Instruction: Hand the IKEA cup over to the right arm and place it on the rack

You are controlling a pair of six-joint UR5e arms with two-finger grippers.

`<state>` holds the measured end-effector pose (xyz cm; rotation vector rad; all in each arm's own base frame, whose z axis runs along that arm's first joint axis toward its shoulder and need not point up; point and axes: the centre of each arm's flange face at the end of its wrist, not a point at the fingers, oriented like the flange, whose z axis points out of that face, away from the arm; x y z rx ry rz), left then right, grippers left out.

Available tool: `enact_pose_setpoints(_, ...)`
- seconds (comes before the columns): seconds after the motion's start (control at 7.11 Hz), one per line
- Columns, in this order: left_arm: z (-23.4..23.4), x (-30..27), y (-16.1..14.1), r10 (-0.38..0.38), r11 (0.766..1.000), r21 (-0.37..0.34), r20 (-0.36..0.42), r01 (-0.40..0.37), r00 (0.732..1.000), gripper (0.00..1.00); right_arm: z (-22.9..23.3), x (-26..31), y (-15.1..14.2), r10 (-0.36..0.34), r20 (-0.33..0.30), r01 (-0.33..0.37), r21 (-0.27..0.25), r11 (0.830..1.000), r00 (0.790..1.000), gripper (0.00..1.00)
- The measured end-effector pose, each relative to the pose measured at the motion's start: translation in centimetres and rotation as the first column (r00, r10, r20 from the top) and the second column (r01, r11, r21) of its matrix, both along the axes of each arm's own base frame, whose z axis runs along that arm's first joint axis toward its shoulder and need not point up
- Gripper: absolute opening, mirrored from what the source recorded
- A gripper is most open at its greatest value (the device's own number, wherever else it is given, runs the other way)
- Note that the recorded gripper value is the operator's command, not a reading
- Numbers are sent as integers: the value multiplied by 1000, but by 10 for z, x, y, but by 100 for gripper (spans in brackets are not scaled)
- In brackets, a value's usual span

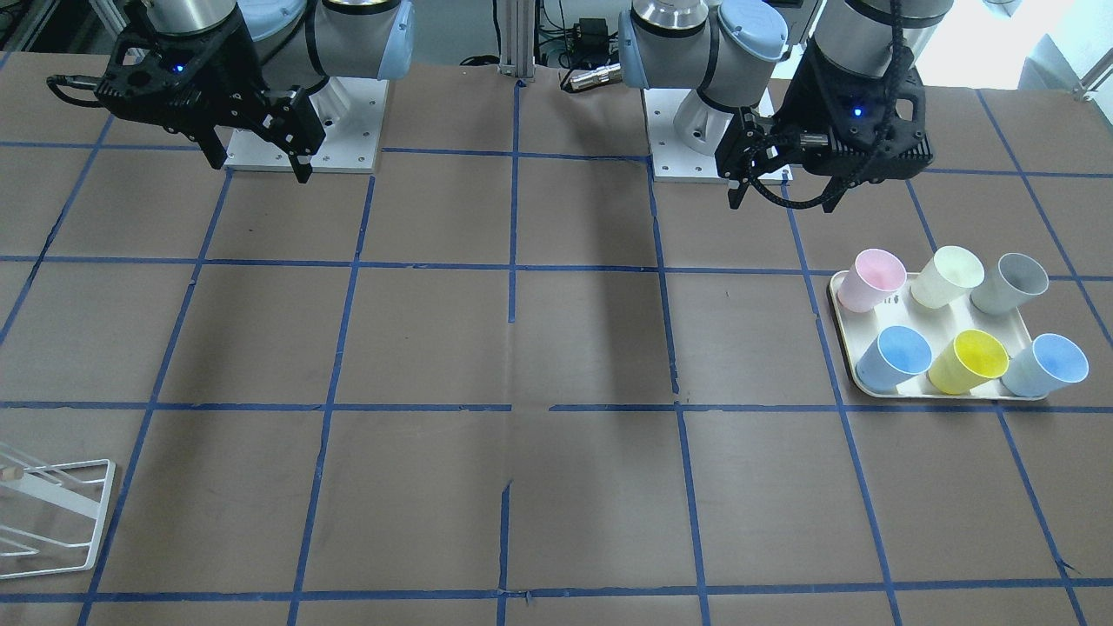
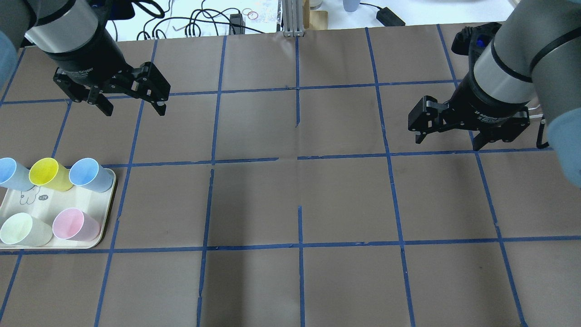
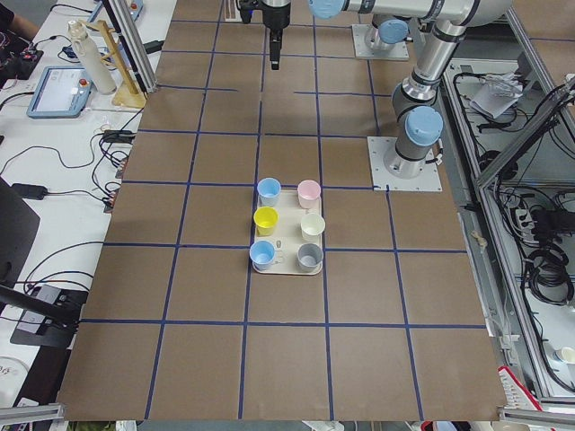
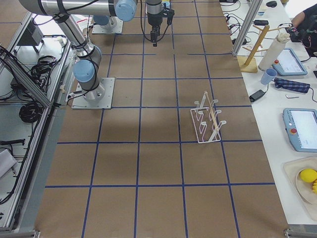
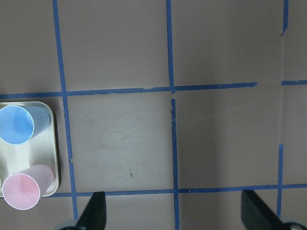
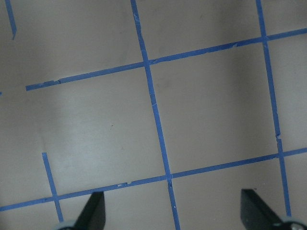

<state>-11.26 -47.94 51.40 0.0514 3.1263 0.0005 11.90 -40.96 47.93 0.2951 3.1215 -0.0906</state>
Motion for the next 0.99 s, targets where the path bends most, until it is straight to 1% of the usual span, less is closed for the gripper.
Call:
enact_pose_setpoints(0.14,-4,17,2,-6,1000,30,-2,6,1000,100,0,0,0,-1,0,1,0,1000,1000,100)
enact_pose_setpoints(0.28,-11,59,3,-21,997,69,-14,22,1000,100,0,0,0,0,0,0,1,1000,1000,100)
enact_pose_setpoints(0.56,-31,157,13,-21,994,111,-54,27,998,100,0,-1,0,-1,-1,1,2,1000,1000,100)
enact_pose_setpoints(0.84,-52,250,28,-62,991,111,-98,73,993,100,0,-1,0,1,-1,-1,2,1000,1000,100)
enact_pose_setpoints(0.99,-67,287,37,-102,988,103,-113,113,988,100,0,-1,0,1,-2,-1,1,1000,1000,100)
